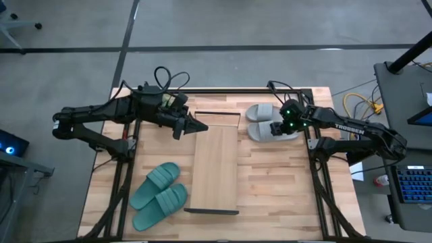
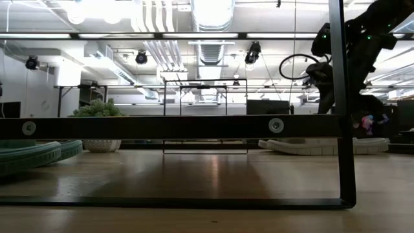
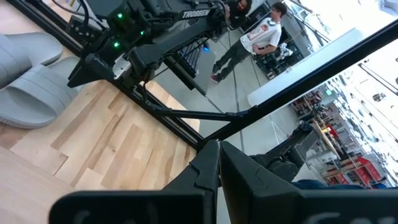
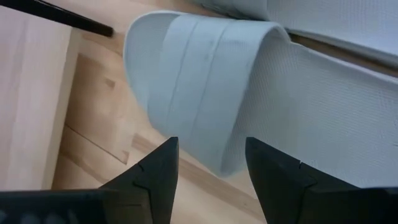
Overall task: Pick and place slides into the shelf
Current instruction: Put the gray slippers on the shelf
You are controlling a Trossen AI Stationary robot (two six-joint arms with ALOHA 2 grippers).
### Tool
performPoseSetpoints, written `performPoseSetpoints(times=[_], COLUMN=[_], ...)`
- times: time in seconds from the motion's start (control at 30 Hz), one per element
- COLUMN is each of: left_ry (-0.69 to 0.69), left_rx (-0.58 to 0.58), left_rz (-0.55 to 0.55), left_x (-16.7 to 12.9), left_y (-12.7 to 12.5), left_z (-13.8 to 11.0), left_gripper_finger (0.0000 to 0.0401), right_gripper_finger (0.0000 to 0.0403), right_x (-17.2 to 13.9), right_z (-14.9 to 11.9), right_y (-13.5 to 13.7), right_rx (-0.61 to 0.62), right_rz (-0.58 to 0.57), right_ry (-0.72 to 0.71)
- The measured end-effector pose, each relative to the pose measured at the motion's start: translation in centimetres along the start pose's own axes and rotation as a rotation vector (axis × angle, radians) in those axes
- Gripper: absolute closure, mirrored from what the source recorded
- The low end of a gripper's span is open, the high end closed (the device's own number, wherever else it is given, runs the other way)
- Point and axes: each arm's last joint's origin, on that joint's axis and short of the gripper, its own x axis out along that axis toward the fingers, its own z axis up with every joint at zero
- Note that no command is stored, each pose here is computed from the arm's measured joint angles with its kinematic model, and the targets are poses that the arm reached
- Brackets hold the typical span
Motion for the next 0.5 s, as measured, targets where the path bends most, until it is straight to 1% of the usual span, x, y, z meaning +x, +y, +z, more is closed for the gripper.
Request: performPoseSetpoints(times=[0.1,0.27,0.5], left_ry=[0.000,0.000,-0.001], left_rx=[0.000,0.000,0.001], left_rz=[0.000,-0.001,-0.002], left_x=[0.00,0.00,0.00], left_y=[0.00,-0.02,-0.02], left_z=[0.00,-0.01,0.01], left_gripper_finger=[0.0401,0.0401,0.0401], right_gripper_finger=[0.0225,0.0225,0.0225], right_x=[0.32,0.60,1.05], right_z=[0.06,0.09,-0.24], right_y=[0.01,-0.06,-0.48], right_rx=[0.008,0.014,0.033], right_rz=[0.034,0.051,0.043], right_ry=[-0.015,-0.032,-0.023])
